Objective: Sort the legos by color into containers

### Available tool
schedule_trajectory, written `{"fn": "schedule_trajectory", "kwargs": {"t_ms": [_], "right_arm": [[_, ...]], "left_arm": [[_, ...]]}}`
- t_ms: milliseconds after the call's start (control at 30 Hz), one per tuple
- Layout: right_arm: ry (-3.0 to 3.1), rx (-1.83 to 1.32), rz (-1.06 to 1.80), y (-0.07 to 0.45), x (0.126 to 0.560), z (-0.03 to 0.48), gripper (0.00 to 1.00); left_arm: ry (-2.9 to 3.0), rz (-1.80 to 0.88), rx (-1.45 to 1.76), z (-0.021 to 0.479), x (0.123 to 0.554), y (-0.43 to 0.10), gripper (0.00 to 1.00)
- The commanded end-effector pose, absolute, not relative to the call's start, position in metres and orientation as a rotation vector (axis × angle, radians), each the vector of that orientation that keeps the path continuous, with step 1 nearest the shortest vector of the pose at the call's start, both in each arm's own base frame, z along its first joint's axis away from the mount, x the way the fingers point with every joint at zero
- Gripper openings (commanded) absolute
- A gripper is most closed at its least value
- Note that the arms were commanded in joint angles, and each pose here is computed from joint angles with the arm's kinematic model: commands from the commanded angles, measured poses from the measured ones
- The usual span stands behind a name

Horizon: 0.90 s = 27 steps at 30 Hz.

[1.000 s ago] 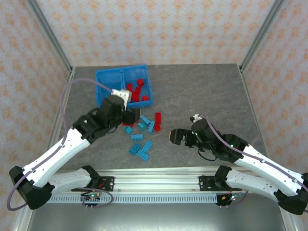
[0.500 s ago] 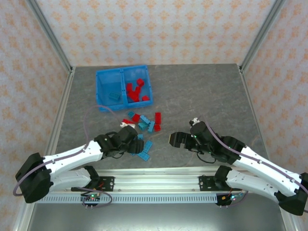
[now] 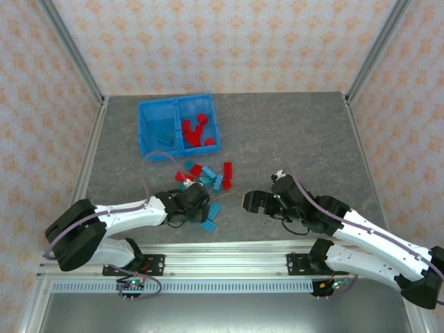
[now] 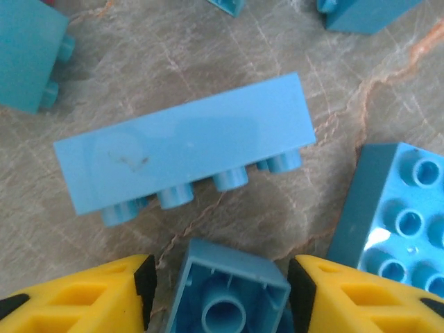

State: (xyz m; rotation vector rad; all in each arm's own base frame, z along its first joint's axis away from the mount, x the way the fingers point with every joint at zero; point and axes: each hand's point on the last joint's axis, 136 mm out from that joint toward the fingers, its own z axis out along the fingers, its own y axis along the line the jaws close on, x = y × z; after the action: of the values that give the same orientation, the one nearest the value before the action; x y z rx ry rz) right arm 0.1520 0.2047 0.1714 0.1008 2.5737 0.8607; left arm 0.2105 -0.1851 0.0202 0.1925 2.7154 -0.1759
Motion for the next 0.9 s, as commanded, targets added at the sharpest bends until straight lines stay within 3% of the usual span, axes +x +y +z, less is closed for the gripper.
{"fn": "schedule_trajectory", "kwargs": {"t_ms": [0,167,267,467,700,867], "right_arm": [[2.574,0.088,0.880,0.204,0.148,0.175,0.99],[2.565,0.060,0.895,0.209,0.149,0.181,0.99],[2.563,0.049,0.903,0.214,0.151,0.184,0.99],[2.553,0.032,0.902,0.219,0.155,0.189,0.99],[2.525,0.008,0.905,0.222,0.159,0.196,0.99],[2.511,-0.032,0.888,0.228,0.165,0.204,0.99]], "left_arm": [[2.698,-0.098,0.148,0.016,0.218,-0.177,0.50],[2.686,-0.073,0.078,0.019,0.219,-0.168,0.30],[2.644,-0.077,0.042,0.033,0.222,-0.164,0.23],[2.427,-0.039,-0.042,0.118,0.251,-0.138,0.22],[2.146,0.058,-0.276,0.224,0.325,-0.061,0.23],[2.148,0.104,-0.340,0.237,0.398,-0.039,0.22]]}}
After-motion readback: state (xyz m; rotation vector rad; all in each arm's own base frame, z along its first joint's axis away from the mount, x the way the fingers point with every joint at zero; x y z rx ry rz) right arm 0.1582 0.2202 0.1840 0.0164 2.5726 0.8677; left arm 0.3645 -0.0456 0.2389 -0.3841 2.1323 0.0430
